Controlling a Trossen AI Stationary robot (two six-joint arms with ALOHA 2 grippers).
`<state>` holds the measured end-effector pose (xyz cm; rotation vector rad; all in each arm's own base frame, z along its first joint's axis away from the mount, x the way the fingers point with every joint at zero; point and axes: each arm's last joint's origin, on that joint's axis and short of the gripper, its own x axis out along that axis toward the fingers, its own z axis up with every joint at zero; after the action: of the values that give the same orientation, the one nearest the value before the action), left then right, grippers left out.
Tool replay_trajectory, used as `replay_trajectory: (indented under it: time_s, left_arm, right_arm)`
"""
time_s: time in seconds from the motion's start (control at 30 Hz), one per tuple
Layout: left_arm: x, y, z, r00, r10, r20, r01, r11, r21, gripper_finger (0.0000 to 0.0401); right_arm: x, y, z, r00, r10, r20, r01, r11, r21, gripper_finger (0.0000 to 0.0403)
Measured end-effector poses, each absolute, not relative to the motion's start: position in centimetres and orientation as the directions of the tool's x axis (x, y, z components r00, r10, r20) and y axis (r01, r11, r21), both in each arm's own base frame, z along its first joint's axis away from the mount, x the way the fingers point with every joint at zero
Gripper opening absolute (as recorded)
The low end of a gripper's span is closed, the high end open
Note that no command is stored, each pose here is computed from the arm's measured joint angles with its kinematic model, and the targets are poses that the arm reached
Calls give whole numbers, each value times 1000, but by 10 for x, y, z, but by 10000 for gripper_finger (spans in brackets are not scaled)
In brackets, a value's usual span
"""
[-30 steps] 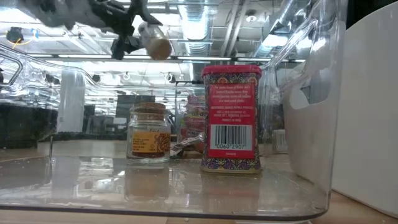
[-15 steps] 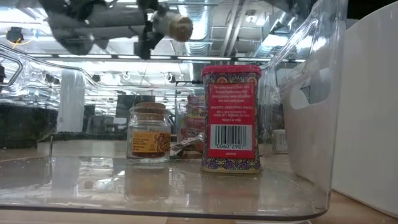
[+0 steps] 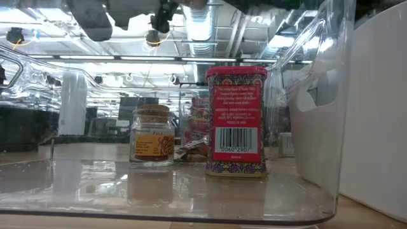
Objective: Pick & Place Food Item
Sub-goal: Put the gold seasoning bottle into the bottom transparent bin
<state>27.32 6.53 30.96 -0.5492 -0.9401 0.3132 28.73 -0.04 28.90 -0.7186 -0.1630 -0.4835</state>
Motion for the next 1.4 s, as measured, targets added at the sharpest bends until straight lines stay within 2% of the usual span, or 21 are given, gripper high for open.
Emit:
replay_trajectory:
  time_s: [0.17, 0.3, 0.5, 0.6, 1.0, 1.3, 1.4]
  left_arm:
    - [274, 64, 312, 572, 446, 688, 4, 838, -546, 272]
    - [274, 63, 312, 582, 419, 697, 52, 836, -546, 272]
    - [274, 63, 312, 585, 414, 698, 102, 816, -569, 272]
    - [274, 63, 312, 585, 413, 698, 109, 813, -572, 272]
    - [274, 63, 312, 597, 396, 698, 121, 815, -566, 272]
    - [276, 63, 311, 619, 389, 683, 115, 815, -568, 272]
    - [276, 63, 311, 620, 386, 683, 116, 816, -566, 272]
  right_arm:
    - [320, 1, 296, 876, -345, 338, 482, 586, -651, 398]
    - [338, -2, 290, 860, -360, 362, 503, 485, -715, 400]
    - [350, -1, 286, 804, -354, 478, 581, 297, -758, 400]
    - [356, -4, 281, 814, -327, 480, 563, 241, -791, 400]
    - [359, -14, 279, 851, -226, 474, 517, 204, -831, 400]
    - [360, -13, 278, 863, -198, 465, 488, 87, -868, 400]
    - [360, -14, 278, 863, -196, 466, 487, 79, -870, 400]
